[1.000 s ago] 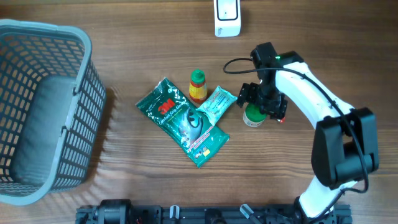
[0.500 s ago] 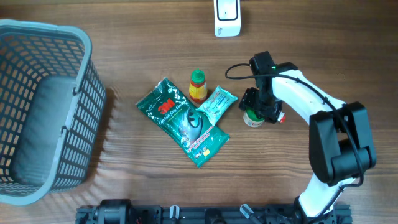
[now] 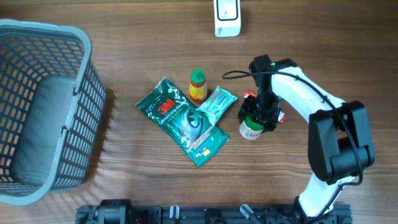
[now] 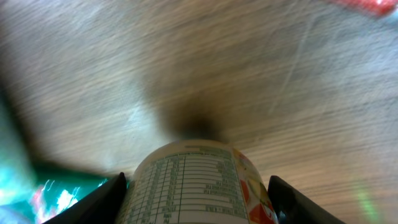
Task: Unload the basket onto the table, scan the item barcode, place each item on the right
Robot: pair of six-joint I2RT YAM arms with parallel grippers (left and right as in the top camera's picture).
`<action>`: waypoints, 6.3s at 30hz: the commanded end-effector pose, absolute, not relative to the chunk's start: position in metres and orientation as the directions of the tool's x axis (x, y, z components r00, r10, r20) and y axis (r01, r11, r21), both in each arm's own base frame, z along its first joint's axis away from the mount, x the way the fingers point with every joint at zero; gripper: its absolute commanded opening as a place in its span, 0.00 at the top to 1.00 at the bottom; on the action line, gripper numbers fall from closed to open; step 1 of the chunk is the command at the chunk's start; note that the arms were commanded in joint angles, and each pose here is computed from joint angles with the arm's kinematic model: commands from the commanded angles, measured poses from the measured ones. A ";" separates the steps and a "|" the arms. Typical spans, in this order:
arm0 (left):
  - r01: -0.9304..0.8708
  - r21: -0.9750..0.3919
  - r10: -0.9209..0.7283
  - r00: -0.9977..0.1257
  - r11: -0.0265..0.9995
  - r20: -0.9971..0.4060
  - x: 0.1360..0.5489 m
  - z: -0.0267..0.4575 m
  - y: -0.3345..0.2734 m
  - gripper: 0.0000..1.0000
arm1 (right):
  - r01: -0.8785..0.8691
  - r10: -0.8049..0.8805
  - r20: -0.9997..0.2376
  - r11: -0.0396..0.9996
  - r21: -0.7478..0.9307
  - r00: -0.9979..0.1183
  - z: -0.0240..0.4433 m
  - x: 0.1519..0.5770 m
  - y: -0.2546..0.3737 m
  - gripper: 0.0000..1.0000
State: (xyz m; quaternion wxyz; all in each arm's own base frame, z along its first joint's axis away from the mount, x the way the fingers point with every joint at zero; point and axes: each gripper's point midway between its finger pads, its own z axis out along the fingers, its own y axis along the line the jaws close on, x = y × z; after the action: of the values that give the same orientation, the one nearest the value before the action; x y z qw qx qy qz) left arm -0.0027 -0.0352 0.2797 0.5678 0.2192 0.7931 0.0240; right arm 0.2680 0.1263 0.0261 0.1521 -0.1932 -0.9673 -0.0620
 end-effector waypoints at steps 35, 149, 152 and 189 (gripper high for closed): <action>0.320 0.295 0.381 -0.251 0.900 -0.890 -0.003 0.281 -0.035 0.00 | 0.101 0.067 0.115 0.942 0.321 -0.991 0.170 0.182 0.213 0.48; 0.320 0.295 0.381 -0.251 0.900 -0.890 -0.003 0.281 -0.035 0.00 | 0.678 0.905 -0.409 0.375 0.633 -0.119 0.302 0.358 -0.268 0.00; 0.320 0.295 0.381 -0.251 0.900 -0.890 -0.003 0.281 -0.035 0.00 | 0.650 0.860 -0.361 0.510 0.563 -0.362 0.282 0.374 -0.191 0.00; 0.320 0.295 0.381 -0.251 0.900 -0.890 -0.003 0.281 -0.035 0.00 | -0.203 -0.190 -0.082 0.959 0.200 -0.978 -0.033 0.323 0.057 0.81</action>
State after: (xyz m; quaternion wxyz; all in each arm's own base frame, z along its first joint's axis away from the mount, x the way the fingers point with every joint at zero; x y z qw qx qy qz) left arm -0.0028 -0.0352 0.2800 0.5681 0.2191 0.7929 0.0241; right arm 0.3503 0.0623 -0.0037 -0.0939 0.1033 -0.9840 -0.1109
